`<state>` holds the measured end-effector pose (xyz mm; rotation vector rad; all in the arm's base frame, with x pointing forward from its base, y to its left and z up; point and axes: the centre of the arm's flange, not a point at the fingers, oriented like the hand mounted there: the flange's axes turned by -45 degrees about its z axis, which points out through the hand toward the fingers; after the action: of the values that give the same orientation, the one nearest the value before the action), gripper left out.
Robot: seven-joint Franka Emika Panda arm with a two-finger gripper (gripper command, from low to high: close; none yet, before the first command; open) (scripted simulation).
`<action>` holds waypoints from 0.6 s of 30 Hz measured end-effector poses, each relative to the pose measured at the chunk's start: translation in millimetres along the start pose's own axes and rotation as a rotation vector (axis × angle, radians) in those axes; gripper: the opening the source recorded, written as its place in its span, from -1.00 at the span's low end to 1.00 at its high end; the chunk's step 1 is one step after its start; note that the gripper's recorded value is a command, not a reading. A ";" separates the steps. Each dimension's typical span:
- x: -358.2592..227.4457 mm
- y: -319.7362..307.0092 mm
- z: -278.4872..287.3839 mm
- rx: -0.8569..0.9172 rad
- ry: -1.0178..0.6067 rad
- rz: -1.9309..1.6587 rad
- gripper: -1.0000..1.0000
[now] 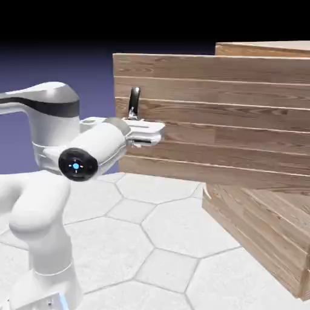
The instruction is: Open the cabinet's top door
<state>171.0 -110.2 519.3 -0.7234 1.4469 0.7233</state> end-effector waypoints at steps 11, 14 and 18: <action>0.0 -45.0 -103.4 -0.225 0.000 0.000 -1.00; 0.0 -61.6 -130.3 -0.288 0.000 0.000 -1.00; 0.0 -84.8 -162.5 -0.367 0.000 0.000 -1.00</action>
<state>141.4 -291.1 519.4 -1.0031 1.3274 1.0029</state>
